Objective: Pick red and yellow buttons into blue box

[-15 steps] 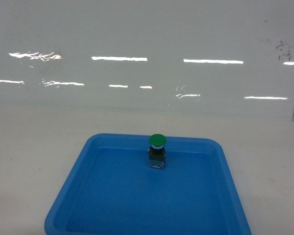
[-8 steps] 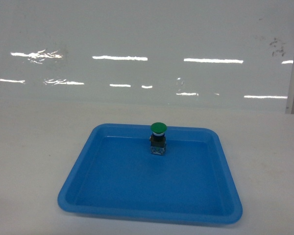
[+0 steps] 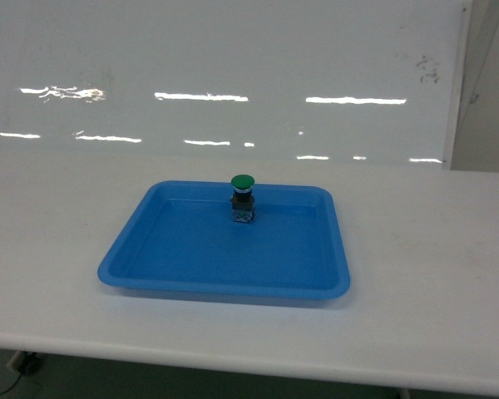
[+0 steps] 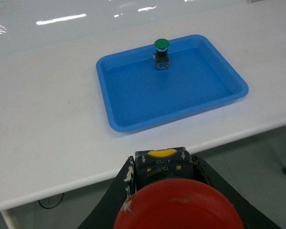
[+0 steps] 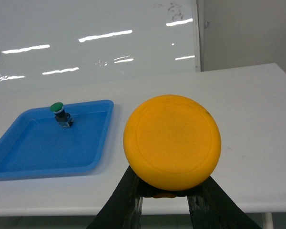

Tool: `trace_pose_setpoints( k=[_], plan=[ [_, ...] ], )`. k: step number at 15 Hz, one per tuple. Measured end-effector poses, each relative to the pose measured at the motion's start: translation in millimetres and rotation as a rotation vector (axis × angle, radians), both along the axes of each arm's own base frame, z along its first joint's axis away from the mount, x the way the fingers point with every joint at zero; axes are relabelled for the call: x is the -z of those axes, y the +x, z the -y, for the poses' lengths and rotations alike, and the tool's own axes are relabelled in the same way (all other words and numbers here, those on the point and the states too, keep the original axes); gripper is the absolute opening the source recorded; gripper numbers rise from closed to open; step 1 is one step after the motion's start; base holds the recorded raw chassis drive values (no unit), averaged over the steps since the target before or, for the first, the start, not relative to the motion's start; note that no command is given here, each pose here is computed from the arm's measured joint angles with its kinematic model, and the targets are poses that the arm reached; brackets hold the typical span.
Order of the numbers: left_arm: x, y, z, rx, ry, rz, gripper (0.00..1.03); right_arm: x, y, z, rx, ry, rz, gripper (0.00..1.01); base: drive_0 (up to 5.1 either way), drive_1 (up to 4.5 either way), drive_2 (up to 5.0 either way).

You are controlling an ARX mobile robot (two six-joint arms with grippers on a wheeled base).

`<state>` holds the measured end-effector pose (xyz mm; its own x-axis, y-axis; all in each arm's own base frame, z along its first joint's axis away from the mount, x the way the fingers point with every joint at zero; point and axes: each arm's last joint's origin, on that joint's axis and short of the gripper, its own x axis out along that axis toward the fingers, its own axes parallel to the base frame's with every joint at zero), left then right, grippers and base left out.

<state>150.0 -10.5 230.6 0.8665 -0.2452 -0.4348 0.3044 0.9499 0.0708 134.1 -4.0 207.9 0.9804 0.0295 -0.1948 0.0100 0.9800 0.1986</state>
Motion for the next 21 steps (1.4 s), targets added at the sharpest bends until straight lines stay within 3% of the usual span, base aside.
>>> trace_pose_setpoints(
  k=[21],
  plan=[
    [0.2, 0.0, 0.2, 0.003, -0.001, -0.001, 0.29, -0.1, -0.1, 0.0, 0.001, 0.000, 0.001, 0.19, 4.3, -4.28, 0.2]
  ],
)
